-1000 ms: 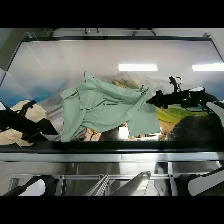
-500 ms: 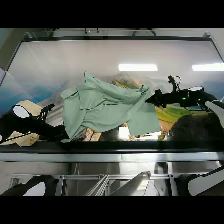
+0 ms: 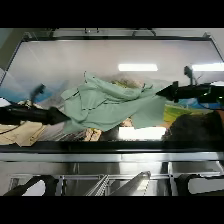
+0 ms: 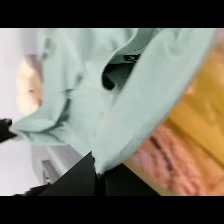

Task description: Fold the shirts.

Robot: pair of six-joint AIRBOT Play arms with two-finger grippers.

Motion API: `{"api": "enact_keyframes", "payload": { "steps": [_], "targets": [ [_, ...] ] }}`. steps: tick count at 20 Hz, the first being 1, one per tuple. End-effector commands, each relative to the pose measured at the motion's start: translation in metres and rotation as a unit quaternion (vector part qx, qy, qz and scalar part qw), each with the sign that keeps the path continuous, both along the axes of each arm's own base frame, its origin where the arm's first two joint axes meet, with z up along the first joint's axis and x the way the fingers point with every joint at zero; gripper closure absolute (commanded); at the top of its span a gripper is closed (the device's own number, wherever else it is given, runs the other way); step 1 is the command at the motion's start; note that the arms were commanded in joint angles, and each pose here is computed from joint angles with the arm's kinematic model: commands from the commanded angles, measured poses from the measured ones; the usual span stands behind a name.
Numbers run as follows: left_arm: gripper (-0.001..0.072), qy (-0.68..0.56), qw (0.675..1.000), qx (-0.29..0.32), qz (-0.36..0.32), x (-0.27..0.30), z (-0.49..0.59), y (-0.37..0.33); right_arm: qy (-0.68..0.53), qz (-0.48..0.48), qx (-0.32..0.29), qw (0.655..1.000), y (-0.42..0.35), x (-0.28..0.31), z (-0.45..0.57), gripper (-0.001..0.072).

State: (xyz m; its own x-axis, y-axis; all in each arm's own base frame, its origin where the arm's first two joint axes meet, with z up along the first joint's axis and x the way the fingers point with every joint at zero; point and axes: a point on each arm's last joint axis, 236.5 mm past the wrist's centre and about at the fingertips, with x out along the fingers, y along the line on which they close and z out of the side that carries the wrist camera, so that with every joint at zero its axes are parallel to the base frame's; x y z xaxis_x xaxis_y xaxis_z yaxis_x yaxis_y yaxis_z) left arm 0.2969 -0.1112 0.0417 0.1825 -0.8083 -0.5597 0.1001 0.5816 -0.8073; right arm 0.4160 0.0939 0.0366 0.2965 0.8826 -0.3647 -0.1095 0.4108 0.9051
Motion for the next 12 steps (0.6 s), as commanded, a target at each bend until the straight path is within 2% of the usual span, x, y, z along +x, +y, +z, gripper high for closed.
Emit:
{"api": "enact_keyframes", "payload": {
  "steps": [1,4,6,8,10,12],
  "targets": [
    [0.0691,-0.207,0.964,-0.159,0.044,0.021,0.172,0.014,-0.159,-0.002,0.075,0.985,-0.012,-0.028,0.137,0.0697],
    [0.0691,-0.343,0.917,-0.185,0.083,0.006,0.278,0.038,-0.345,-0.057,0.133,0.927,-0.02,-0.065,0.277,0.0697],
    [0.069,-0.409,0.89,-0.183,0.085,-0.012,0.324,0.043,-0.455,-0.1,0.128,0.876,-0.022,-0.102,0.349,0.0697],
    [0.069,-0.481,0.845,-0.225,0.059,-0.043,0.38,0.04,-0.536,-0.17,0.071,0.824,-0.027,-0.131,0.396,0.0697],
    [0.069,-0.576,0.776,-0.256,0.024,-0.082,0.434,0.039,-0.611,-0.24,-0.005,0.754,-0.032,-0.16,0.433,0.0697],
    [0.069,-0.608,0.756,-0.242,0.021,-0.093,0.454,0.042,-0.639,-0.308,-0.067,0.701,-0.041,-0.178,0.454,0.0696]
  ]
}}
